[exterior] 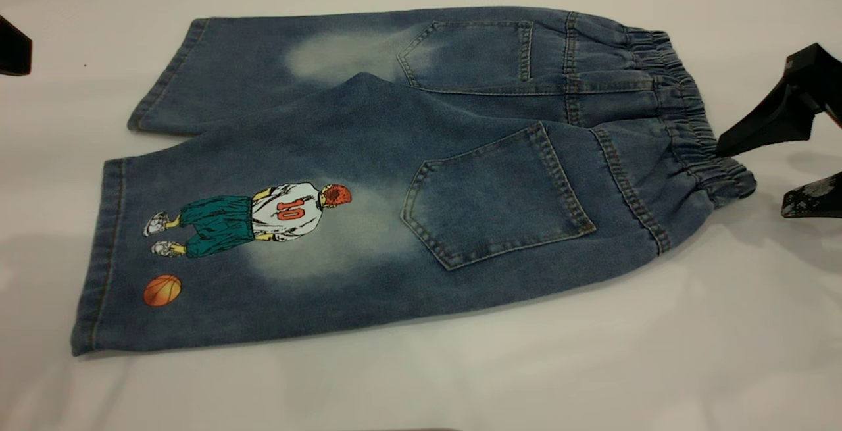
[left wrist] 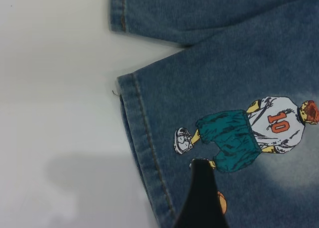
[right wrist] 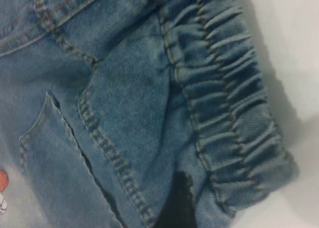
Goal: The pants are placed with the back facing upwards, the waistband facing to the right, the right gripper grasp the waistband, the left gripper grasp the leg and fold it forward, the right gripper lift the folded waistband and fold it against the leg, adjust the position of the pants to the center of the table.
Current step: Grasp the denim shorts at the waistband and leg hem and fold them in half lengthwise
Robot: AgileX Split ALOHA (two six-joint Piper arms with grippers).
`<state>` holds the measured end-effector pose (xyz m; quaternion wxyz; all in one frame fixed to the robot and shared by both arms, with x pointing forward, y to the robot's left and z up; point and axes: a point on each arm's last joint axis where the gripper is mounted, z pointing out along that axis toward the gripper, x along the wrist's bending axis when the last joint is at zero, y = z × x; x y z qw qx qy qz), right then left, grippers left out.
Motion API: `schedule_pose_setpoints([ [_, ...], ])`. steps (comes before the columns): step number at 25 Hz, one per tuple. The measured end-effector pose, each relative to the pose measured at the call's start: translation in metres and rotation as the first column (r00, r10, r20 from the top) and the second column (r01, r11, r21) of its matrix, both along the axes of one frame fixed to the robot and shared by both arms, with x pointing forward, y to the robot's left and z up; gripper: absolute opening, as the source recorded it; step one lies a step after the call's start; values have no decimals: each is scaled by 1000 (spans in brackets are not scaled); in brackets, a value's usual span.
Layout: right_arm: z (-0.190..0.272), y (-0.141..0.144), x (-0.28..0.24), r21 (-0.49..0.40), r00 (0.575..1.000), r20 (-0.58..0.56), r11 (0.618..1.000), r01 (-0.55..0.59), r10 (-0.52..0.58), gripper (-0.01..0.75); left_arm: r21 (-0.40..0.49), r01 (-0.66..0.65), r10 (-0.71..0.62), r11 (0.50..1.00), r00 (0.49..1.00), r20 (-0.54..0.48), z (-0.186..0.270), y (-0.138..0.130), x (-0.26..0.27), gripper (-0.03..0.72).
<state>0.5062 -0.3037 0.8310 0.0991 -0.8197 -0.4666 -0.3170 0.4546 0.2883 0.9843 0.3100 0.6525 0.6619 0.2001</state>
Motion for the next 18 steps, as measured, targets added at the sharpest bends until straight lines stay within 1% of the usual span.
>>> schedule_pose_setpoints([
  [13, 0, 0, 0, -10, 1000, 12, 1000, -19, 19, 586, 1, -2, 2, 1000, 1000, 4, 0, 0, 0, 517],
  [18, -8, 0, 4, 0, 1000, -2, 1000, -26, 26, 586, -13, -12, 12, 1000, 1000, 4, 0, 0, 0, 517],
])
